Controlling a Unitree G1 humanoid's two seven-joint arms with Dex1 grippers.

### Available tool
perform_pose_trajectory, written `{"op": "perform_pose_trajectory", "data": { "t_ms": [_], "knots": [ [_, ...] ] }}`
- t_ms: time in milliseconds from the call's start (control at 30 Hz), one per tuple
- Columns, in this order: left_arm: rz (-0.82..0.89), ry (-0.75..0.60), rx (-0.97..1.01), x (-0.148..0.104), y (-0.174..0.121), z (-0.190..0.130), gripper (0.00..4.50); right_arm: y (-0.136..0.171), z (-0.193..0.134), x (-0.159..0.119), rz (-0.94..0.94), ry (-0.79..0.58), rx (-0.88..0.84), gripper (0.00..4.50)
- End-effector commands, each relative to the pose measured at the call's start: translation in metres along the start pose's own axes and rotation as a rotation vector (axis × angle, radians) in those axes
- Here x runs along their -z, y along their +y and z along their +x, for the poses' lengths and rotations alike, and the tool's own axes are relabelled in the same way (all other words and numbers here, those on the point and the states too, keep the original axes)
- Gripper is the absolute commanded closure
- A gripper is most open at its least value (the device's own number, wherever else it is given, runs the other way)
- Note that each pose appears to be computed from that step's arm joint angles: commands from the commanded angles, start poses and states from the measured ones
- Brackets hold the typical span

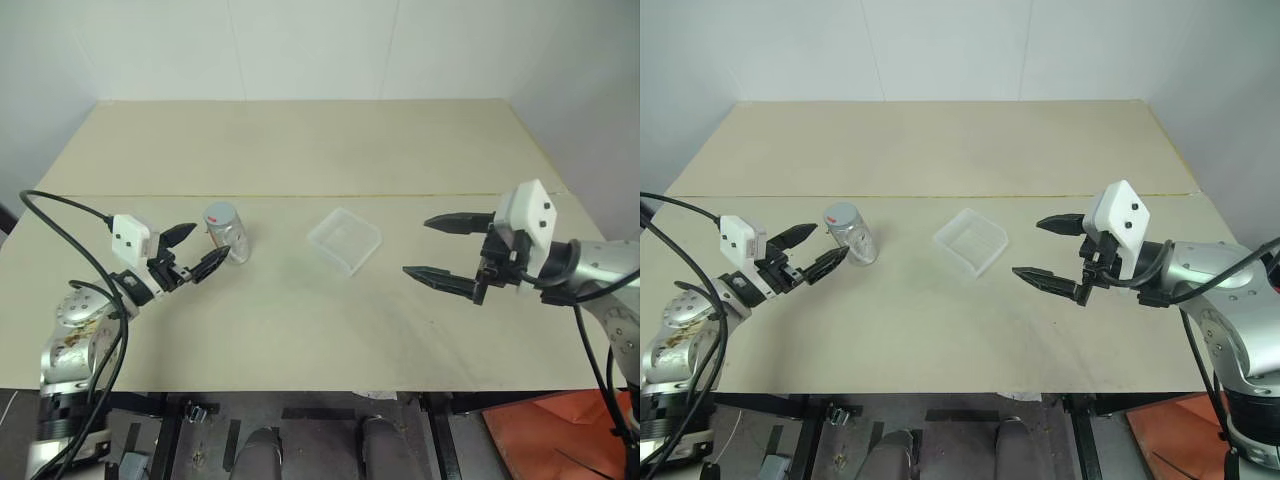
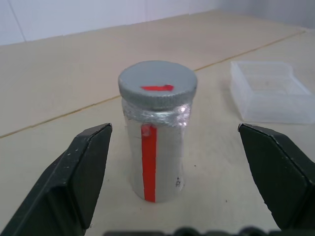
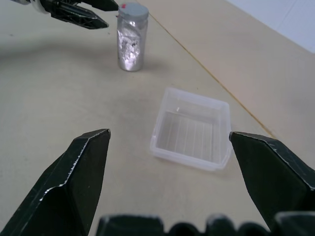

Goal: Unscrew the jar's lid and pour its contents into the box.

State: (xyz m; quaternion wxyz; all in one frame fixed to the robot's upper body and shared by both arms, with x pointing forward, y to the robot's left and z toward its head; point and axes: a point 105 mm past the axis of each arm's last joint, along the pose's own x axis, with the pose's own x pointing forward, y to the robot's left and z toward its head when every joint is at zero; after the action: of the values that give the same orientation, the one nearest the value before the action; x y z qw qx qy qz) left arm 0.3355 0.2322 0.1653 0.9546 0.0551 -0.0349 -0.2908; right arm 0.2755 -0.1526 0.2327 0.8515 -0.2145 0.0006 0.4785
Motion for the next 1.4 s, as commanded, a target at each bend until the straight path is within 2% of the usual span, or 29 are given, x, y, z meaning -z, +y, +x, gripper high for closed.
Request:
{"op": "perform_pose_trajectory", "data": {
  "t_ms": [33,433,767,867,1000,1067,1233,1400],
  "knots": [
    [0.035,-0.021,0.004,-0.005,0.004,0.007,0.03,-0.002,-0.007,-0.016,-0.050,-0.019,0.029,0.00],
    [0.030,-0.066,0.023,0.003,0.005,0.046,0.03,0.002,-0.013,-0.023,-0.077,-0.008,0.040,0.00],
    [0.028,-0.105,0.005,0.005,0.004,0.054,0.03,0.006,-0.019,-0.025,-0.075,0.009,0.039,0.00],
    [0.032,-0.107,-0.002,0.006,0.005,0.053,0.62,0.006,-0.018,-0.026,-0.077,0.007,0.037,0.00],
    [0.043,-0.123,-0.025,0.005,0.007,0.053,2.04,0.006,-0.016,-0.027,-0.079,0.005,0.032,0.00],
    [0.042,-0.135,-0.028,0.003,0.007,0.054,2.54,0.006,-0.015,-0.027,-0.080,0.003,0.028,0.00],
    [0.058,-0.150,0.041,-0.008,-0.004,0.056,2.52,0.006,-0.010,-0.029,-0.083,-0.013,0.020,0.00],
    [0.108,-0.138,0.256,-0.039,-0.032,0.058,2.52,0.005,-0.002,-0.036,-0.082,-0.057,0.008,0.00]
  ]
}}
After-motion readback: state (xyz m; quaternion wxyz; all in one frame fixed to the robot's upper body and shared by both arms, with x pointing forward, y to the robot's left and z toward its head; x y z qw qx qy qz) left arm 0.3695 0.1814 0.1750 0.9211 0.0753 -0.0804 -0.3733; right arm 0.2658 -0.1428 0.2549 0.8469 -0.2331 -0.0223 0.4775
